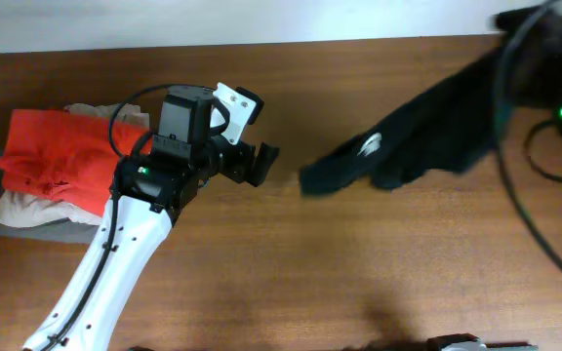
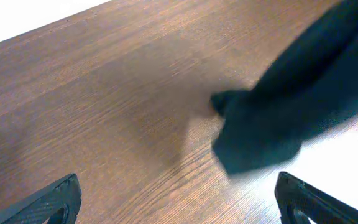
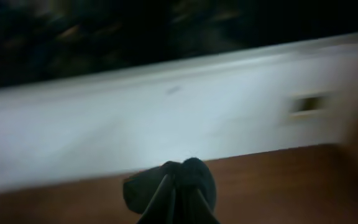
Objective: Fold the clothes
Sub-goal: 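Raise the black t-shirt high with the right gripper to let it hang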
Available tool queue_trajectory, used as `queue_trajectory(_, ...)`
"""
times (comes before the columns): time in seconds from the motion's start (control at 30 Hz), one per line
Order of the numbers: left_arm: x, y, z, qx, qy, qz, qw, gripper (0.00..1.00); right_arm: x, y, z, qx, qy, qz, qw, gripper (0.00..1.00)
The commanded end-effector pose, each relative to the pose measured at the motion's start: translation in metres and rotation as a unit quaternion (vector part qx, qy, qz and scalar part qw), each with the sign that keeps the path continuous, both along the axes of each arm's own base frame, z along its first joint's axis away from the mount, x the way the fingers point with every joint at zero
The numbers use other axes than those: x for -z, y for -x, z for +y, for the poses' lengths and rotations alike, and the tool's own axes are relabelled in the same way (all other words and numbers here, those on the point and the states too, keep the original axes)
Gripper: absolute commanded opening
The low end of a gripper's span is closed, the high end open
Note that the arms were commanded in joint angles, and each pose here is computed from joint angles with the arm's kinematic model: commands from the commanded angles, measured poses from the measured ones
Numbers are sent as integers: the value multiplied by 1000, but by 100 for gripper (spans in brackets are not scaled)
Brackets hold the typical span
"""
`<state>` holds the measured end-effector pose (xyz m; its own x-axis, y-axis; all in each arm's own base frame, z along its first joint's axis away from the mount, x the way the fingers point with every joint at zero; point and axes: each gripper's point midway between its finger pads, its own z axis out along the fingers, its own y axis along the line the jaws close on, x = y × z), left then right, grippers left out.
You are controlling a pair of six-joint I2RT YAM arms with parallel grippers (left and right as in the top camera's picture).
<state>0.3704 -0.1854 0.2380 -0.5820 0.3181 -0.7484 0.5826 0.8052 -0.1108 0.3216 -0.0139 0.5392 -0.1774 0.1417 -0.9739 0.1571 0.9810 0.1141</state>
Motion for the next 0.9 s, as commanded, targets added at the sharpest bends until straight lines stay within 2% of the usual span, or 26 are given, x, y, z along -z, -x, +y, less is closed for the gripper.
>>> queue_trajectory(0.0, -13, 0, 0, 2, 8, -13, 1000, 99, -17, 29, -61, 159, 3, -24, 987, 4)
queue_trajectory(0.1, -13, 0, 0, 2, 8, -13, 1000, 99, -8, 41, -84, 218, -14, -11, 976, 4)
queue_trajectory(0.23, -13, 0, 0, 2, 8, -14, 1000, 99, 26, 44, -87, 234, -62, 44, 969, 4)
queue_trajectory(0.37, -13, 0, 0, 5, 6, -16, 1000, 99, 79, 23, -54, 151, -113, 149, 971, 4)
queue_trajectory(0.47, -13, -1, 1, 8, 0, -20, 1000, 99, 116, 1, -19, 65, -157, 230, 958, 4)
queue_trajectory(0.57, -13, -1, 1, 8, 0, -19, 1000, 99, 134, -18, -4, 31, -167, 263, 950, 4)
queue_trajectory(0.7, -11, 1, 1, 8, -1, -14, 1000, 99, 124, -38, -5, 17, -153, 232, 961, 4)
queue_trajectory(0.87, -12, 2, -1, 14, 4, -14, 1000, 99, 59, -41, 0, -19, -137, 123, 983, 4)
